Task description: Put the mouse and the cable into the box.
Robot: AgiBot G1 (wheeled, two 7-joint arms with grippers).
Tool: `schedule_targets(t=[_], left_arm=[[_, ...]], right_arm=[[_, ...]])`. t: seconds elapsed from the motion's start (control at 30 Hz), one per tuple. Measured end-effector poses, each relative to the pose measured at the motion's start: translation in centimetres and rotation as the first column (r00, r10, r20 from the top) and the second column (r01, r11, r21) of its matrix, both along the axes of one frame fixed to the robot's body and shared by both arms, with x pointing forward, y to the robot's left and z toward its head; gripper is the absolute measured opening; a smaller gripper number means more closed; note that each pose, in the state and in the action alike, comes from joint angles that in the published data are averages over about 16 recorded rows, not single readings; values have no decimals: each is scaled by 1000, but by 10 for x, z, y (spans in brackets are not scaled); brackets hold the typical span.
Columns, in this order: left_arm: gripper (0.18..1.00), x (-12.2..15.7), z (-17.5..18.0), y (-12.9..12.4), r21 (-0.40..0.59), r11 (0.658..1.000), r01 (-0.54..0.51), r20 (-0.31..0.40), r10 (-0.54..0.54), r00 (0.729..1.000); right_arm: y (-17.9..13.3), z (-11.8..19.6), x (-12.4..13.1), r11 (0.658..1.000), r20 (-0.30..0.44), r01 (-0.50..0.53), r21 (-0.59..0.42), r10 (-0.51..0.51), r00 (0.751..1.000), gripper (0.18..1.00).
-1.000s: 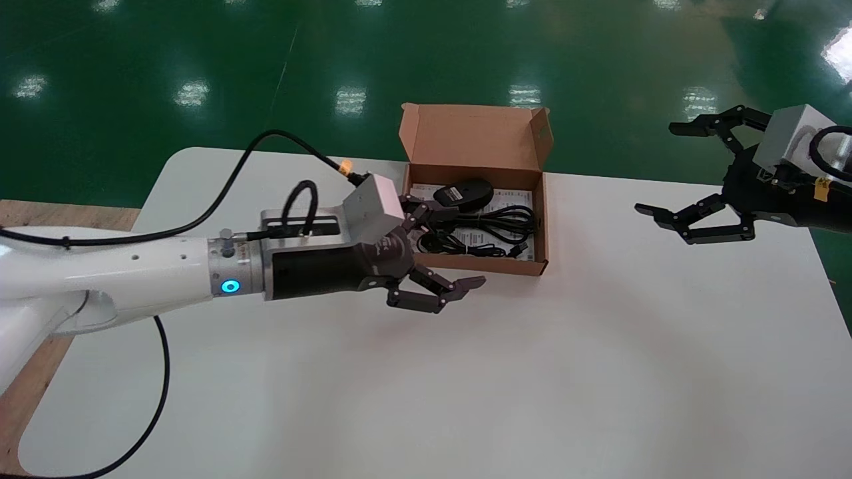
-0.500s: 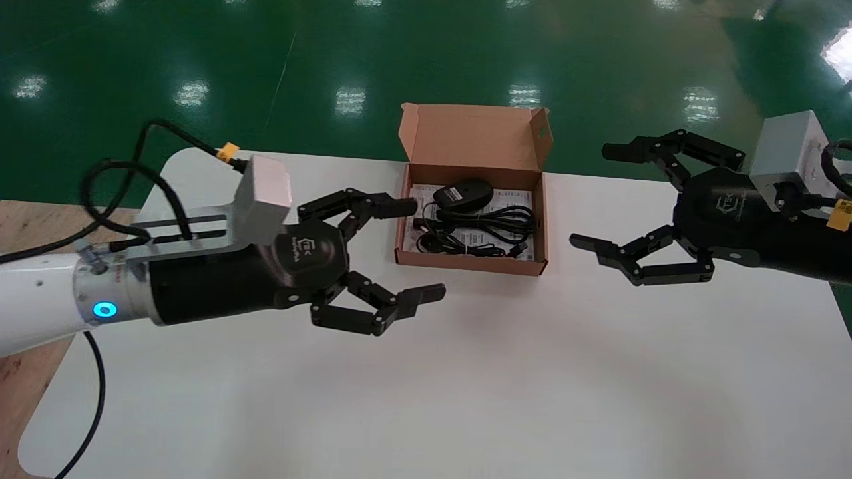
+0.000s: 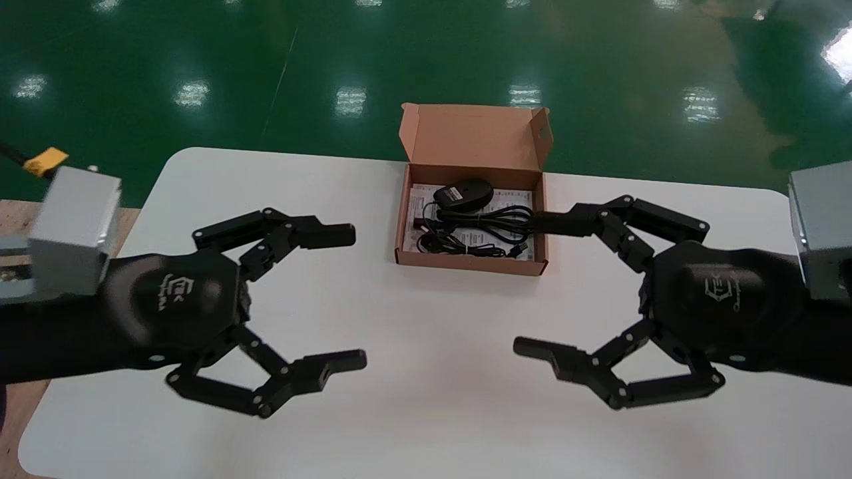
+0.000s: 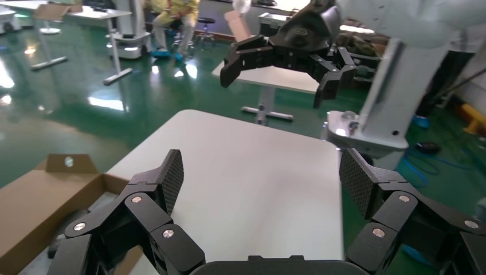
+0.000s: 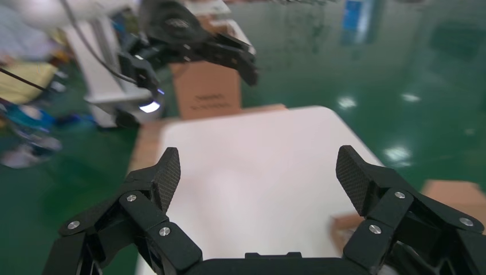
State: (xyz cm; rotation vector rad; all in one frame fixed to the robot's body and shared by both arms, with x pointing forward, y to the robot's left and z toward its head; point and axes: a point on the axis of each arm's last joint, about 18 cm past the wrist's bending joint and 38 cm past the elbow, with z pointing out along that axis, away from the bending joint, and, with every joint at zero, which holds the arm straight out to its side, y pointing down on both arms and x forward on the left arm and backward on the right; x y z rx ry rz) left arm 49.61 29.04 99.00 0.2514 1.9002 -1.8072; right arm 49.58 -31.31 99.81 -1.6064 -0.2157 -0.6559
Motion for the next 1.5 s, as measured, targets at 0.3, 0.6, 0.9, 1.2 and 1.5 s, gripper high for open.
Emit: schedule_targets(t=[0.3,0.6,0.9,1.2,1.5], left_arm=[[1001,-28,3,13,34,999,24,8,-24,1000],[1001,-28,3,12,33,999,24,7,-24,1000],[1001,-24,2,11,27,999,21,3,-21,1000],[1001,-22,2,10,24,1000,20,1,-20,1000],[1001,-22,2,10,23,1000,19,0,-19,1000]], right_arm=[[14,-8,-27,995,-63,-99,15,100,993,1000],[14,-7,-27,995,-62,-99,16,100,993,1000],[12,-7,-23,996,-58,-86,15,86,995,1000],[11,-6,-22,997,-56,-79,14,80,995,1000],[11,-6,-21,997,-55,-76,14,77,996,1000]])
